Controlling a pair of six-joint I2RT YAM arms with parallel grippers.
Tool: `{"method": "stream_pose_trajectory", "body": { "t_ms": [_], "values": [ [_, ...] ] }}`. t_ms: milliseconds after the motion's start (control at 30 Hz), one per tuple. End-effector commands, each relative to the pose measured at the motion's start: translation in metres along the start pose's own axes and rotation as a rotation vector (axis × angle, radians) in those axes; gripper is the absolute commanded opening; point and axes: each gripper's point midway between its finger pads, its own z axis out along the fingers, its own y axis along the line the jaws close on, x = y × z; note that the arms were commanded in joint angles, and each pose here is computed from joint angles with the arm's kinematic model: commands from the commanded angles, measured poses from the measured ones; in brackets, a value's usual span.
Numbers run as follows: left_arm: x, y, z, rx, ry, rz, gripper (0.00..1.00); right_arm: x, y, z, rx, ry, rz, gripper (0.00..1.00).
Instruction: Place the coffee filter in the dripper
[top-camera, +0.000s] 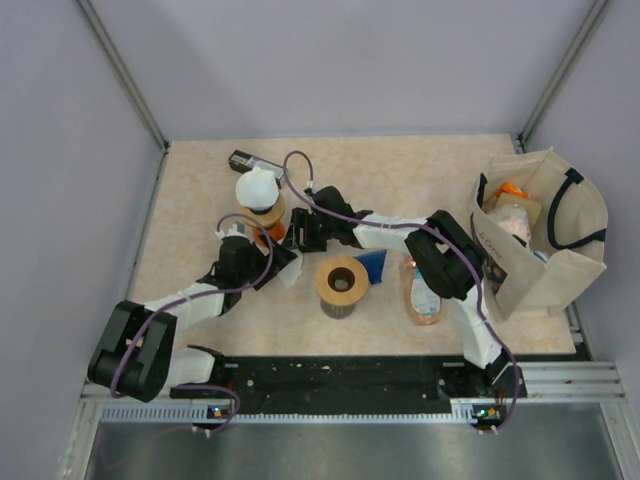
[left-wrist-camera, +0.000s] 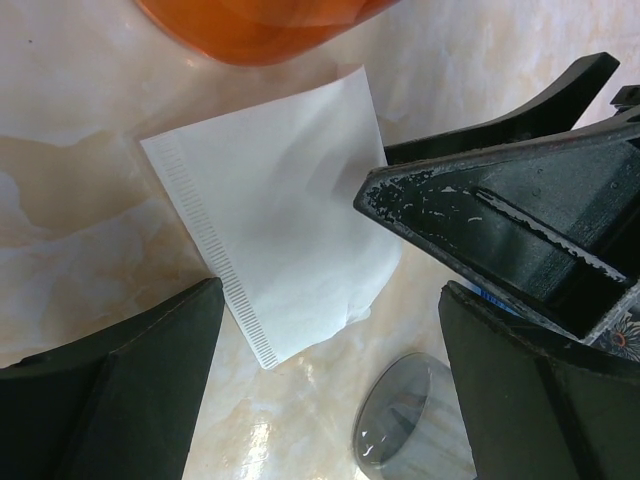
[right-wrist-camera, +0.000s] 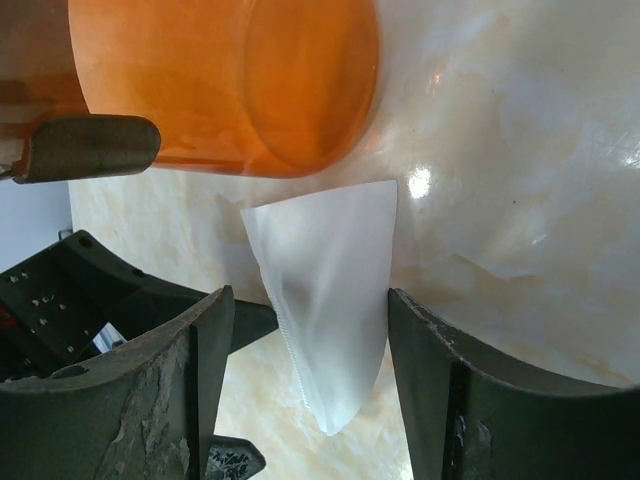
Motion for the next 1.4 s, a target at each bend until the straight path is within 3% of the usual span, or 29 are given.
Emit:
{"method": "stream_pose_trajectory", "body": {
  "t_ms": [0, 100, 367, 633, 767, 933, 1133, 1367],
  "values": [
    [0.006, 0.006, 0.002, -0.026, 0.027, 0.013, 0.94, -0.023, 0.043, -0.019, -0.103, -0.083, -0.037, 0.62],
    [0.007, 0.007, 0.002, -0.032, 0.029, 0.013, 0.94, -0.023, 0.045, -0.022, -0.103, -0.090, -0.036, 0.62],
    [0.006, 0.006, 0.001, -0.032, 0.027, 0.015, 0.94, -0.020, 0.044, -0.022, -0.105, -0.078, -0.018, 0.50],
    [0.006, 0.005, 0.001, -0.028, 0.029, 0.017, 0.94, -0.014, 0.041, -0.015, -0.118, -0.048, -0.009, 0.24],
    [0.004, 0.000, -0.003, -0.010, 0.026, 0.030, 0.94, -0.014, 0.043, -0.014, -0.133, -0.047, -0.031, 0.01],
    [0.002, -0.007, -0.020, 0.016, 0.017, 0.082, 0.96, -0.022, 0.056, -0.030, -0.150, -0.071, -0.120, 0.00],
    [-0.002, -0.030, -0.069, 0.108, -0.012, 0.249, 0.99, -0.034, 0.080, -0.076, -0.153, -0.133, -0.281, 0.00],
    [-0.020, -0.095, -0.136, 0.364, -0.127, 0.404, 0.99, -0.045, 0.118, -0.143, -0.216, -0.202, -0.389, 0.00]
  ]
}}
